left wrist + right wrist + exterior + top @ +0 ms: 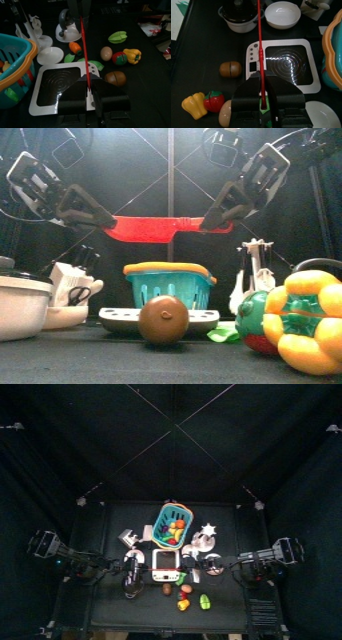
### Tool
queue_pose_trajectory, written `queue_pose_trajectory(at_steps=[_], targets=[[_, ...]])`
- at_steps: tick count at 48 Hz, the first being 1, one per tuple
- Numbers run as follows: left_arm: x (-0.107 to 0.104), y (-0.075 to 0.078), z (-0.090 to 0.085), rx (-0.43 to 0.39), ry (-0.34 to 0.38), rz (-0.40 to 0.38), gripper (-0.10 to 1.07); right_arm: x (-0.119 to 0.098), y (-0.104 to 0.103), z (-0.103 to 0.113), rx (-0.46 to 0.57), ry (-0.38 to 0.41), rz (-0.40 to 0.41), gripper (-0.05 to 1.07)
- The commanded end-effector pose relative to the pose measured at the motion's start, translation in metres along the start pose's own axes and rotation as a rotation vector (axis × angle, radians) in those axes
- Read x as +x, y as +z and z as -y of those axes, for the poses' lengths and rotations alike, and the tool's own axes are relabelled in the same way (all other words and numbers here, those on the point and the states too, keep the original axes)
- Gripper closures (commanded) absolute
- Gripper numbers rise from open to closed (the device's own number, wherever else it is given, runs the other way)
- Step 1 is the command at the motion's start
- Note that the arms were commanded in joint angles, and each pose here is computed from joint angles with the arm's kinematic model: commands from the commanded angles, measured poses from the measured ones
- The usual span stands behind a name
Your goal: Cut kiwi
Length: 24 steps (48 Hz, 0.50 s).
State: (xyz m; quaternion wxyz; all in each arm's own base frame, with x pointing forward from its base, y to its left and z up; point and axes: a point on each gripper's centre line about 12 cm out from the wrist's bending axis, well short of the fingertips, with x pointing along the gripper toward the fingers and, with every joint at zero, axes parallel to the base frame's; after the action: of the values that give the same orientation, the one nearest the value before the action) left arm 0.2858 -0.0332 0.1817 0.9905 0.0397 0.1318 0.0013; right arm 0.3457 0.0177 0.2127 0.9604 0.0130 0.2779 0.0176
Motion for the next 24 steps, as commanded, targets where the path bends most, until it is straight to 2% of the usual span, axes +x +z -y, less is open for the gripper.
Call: queue_pose_trajectory(at_steps=[1,7,24], targets=[[0.007,0.015,0.004,-0.009,-0.006,0.043,0.57,-0.008,0.011,-0.002,0.005,0.008,0.048,0.91],[0.011,0.014,0.022,0.004,-0.057,0.034,0.57,-0.004,0.001,-0.008,-0.004,0.024,0.018,0.91],[0.032,-0.01,0.06,0.047,-0.145,-0.054,0.57,0.008,-0.021,-0.036,0.053,0.084,-0.064,0.91]])
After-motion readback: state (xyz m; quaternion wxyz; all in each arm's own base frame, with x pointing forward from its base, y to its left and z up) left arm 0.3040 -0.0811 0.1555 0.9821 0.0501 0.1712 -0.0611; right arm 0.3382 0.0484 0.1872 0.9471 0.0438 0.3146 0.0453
